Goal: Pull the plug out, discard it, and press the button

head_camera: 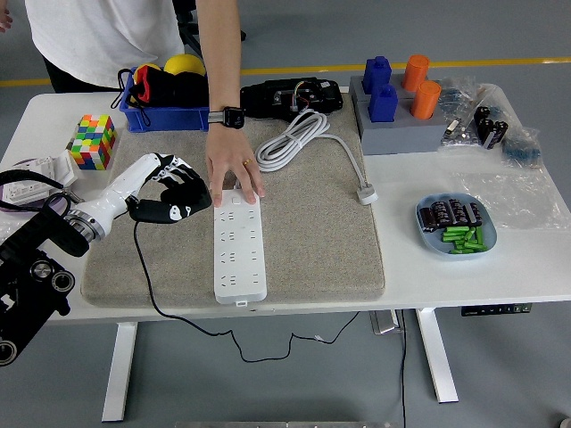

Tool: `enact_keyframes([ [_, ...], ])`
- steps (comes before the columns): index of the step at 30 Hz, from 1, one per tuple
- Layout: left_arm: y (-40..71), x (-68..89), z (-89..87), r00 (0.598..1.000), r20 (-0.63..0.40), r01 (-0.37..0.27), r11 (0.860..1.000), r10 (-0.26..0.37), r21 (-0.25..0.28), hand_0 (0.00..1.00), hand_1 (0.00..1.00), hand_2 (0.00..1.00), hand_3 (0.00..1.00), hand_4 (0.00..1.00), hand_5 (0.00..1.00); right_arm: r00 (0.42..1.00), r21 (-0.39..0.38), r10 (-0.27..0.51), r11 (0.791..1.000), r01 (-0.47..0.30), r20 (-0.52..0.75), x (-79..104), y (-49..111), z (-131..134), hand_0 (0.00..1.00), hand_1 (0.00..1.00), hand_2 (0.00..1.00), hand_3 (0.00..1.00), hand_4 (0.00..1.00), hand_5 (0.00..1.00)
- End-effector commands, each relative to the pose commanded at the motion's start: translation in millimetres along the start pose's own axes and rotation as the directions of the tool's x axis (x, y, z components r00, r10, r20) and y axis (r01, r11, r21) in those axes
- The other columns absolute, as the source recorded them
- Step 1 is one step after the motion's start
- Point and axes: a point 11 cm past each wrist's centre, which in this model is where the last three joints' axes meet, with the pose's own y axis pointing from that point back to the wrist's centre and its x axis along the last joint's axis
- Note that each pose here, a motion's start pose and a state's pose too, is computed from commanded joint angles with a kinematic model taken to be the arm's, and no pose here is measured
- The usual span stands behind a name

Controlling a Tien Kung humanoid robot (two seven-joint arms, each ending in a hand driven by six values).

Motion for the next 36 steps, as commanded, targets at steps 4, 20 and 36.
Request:
enact_keyframes([
  [4,-6.4,-2.4,-19.3,1.000,0.012,-0.001,0.998,0.000,0.058,0.565,0.341,0.385,0.558,0.662,0.002,1.000,-0.001,-0.003,1.000,0.003,0.000,-1.1,-0.1,0.3,0.727,0.678,0.659,0.642,0.742,0.581],
  [20,-7.3,-23.6,-41.6,0.998,-0.013,0.064,0.989,-0.063,0.131,0.790,0.737,0.699,0.763,0.944,0.002,1.000,-0.004,-0.003,1.000,0.003,0.001,-1.5,-0.1,1.8,0.727,0.679,0.659,0.641,0.742,0.581],
  [36,-8.9,-18.7,-16.7,0.999,0.002,0.049,0.996,-0.049,0.069,0.808,0.790,0.741,0.836,0.979,0.002,1.000,-0.004,-0.004,1.000,0.004,0.000,-1.8,-0.1,2.1,0.728,0.678,0.659,0.641,0.742,0.581],
])
